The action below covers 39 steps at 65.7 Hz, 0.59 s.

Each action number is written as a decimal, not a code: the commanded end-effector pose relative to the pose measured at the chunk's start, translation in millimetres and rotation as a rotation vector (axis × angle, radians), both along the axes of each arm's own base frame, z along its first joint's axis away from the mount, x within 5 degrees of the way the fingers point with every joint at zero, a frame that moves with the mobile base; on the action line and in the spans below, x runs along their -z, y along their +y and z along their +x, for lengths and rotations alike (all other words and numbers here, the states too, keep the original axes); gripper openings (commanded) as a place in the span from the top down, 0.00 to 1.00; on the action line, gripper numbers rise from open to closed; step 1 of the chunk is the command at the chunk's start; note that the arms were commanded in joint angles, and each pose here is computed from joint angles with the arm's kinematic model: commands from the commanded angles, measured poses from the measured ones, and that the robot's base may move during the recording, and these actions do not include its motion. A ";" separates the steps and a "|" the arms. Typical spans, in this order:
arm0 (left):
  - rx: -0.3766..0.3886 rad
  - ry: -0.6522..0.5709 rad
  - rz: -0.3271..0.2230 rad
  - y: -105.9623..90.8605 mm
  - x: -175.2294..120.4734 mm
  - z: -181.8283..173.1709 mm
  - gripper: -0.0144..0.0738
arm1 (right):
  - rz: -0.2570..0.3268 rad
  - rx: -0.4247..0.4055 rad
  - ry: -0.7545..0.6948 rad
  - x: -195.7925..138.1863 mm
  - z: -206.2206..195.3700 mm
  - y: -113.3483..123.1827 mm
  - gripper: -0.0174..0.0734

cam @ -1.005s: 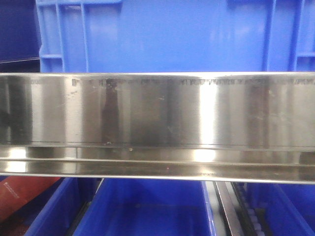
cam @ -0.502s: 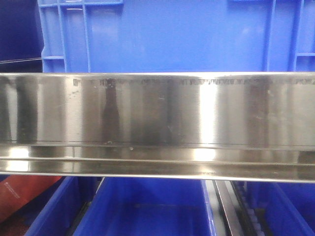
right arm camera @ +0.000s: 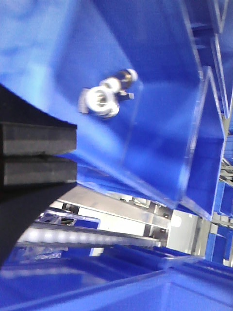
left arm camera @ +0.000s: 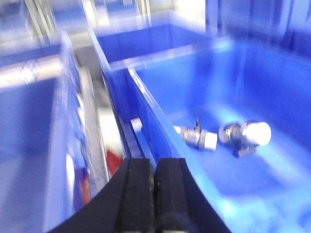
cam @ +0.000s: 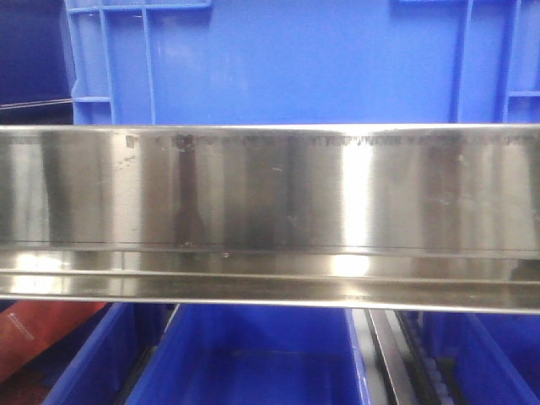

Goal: Place valve from conveyor to right shelf box
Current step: 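Lower valves into the blue bins and open both grippers, then withdraw both empty grippers out of the bins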

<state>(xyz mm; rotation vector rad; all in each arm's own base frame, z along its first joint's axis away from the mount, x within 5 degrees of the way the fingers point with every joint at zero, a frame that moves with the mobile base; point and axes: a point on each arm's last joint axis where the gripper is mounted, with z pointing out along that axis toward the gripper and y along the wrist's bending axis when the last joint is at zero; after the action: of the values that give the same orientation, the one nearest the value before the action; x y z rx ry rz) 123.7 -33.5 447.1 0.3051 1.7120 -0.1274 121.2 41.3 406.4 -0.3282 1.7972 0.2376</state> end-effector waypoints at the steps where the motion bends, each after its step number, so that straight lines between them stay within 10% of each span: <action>1: -0.006 -0.079 -0.054 6.8 16.8 -23.7 0.96 | 0.021 0.015 -0.066 16.0 -18.7 -6.8 0.99; 39: -0.003 -0.214 -0.090 24.0 112.6 -88.1 0.96 | 0.062 0.031 -0.189 107.1 -68.9 -22.8 0.99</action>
<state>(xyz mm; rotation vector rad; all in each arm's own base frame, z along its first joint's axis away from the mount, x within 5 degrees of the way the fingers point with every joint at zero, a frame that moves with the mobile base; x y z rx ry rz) 37.1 -9.9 332.4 0.2609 1.5297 -0.1509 52.3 19.4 297.2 -0.2805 1.6420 0.2397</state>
